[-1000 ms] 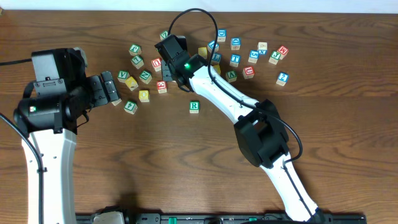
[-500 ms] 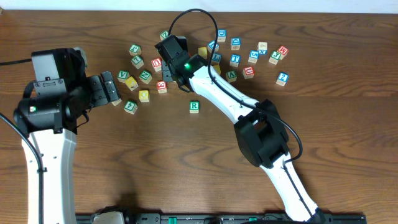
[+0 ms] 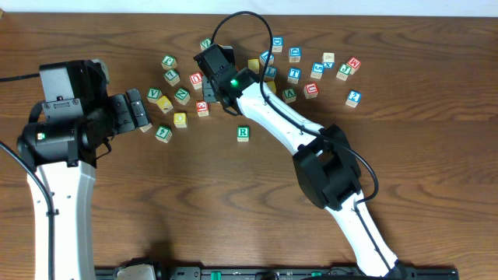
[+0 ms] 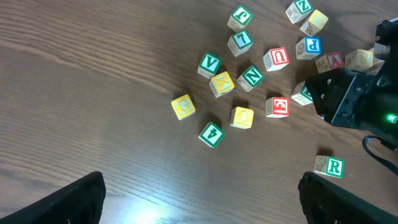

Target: Spell out ROBOT

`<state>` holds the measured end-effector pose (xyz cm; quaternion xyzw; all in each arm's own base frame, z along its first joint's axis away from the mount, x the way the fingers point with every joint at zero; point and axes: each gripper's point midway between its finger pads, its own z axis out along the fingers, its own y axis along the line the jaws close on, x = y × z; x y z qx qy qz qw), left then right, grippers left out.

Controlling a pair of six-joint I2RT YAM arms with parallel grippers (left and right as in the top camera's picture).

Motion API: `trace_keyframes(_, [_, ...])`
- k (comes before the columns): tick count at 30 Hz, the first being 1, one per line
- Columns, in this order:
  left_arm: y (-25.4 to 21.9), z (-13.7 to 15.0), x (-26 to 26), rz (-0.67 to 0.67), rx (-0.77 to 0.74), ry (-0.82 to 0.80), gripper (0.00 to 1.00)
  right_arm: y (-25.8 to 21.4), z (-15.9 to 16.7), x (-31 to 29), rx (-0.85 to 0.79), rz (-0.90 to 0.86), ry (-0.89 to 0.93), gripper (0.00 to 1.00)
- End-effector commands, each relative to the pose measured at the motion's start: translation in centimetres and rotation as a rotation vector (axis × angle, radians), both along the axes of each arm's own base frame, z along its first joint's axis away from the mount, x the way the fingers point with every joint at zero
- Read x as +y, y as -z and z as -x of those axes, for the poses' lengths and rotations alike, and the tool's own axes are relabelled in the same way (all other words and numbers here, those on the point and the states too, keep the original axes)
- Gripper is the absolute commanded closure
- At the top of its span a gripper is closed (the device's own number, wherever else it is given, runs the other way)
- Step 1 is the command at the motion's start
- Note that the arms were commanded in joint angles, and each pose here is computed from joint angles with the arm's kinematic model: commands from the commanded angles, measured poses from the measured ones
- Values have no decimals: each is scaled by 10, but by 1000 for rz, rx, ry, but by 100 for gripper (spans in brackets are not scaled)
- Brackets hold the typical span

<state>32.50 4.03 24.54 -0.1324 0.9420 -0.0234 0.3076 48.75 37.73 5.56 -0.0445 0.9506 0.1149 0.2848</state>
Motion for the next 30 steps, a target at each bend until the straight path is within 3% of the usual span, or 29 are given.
trace_keyframes(1, [-8, -3, 3, -2, -19, -16, 2, 12, 0, -1, 9, 21, 17, 62])
trace_keyframes(30, [-8, -3, 3, -2, -19, -16, 2, 34, -8, -1, 2, 4, 87, 61])
